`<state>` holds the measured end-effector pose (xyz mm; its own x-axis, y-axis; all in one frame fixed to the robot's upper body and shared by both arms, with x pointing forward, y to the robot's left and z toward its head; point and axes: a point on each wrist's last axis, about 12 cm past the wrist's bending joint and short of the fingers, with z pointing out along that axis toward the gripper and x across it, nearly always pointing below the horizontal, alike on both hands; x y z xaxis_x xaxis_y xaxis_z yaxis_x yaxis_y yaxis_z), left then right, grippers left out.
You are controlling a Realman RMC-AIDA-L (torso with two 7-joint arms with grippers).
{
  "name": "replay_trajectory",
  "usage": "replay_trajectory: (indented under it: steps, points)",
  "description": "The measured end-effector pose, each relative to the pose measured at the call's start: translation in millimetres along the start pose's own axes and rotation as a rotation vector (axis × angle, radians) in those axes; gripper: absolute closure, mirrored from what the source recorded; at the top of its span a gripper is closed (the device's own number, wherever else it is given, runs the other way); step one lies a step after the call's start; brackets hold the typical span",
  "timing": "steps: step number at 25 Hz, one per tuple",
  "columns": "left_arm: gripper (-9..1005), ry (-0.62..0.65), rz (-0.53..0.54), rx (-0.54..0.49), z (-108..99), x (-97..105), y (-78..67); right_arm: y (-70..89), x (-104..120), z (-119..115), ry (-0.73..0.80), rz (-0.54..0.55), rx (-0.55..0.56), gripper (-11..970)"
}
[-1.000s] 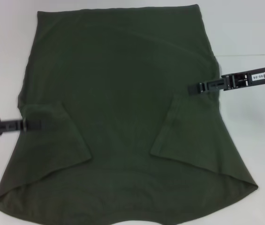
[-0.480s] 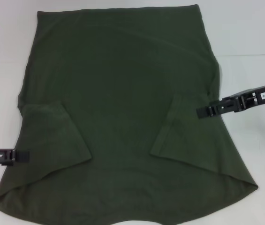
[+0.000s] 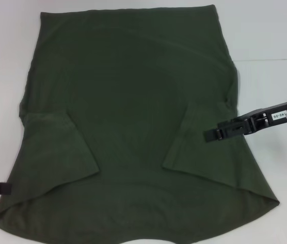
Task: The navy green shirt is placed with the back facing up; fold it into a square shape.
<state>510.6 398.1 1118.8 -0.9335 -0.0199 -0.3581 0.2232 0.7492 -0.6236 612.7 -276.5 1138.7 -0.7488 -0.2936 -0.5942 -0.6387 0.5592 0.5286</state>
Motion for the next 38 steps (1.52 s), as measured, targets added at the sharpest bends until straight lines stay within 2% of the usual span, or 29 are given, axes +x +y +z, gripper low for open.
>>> replay_trajectory:
  steps: [18, 38]
  points:
    - [118, 0.013, -0.037, -0.079, 16, 10, 16.7, -0.3, -1, 7, -0.001, -0.026, 0.016, 34]
    - [119, 0.017, -0.039, -0.075, 23, 13, 18.5, -0.2, -4, 7, 0.006, -0.043, 0.026, 34]
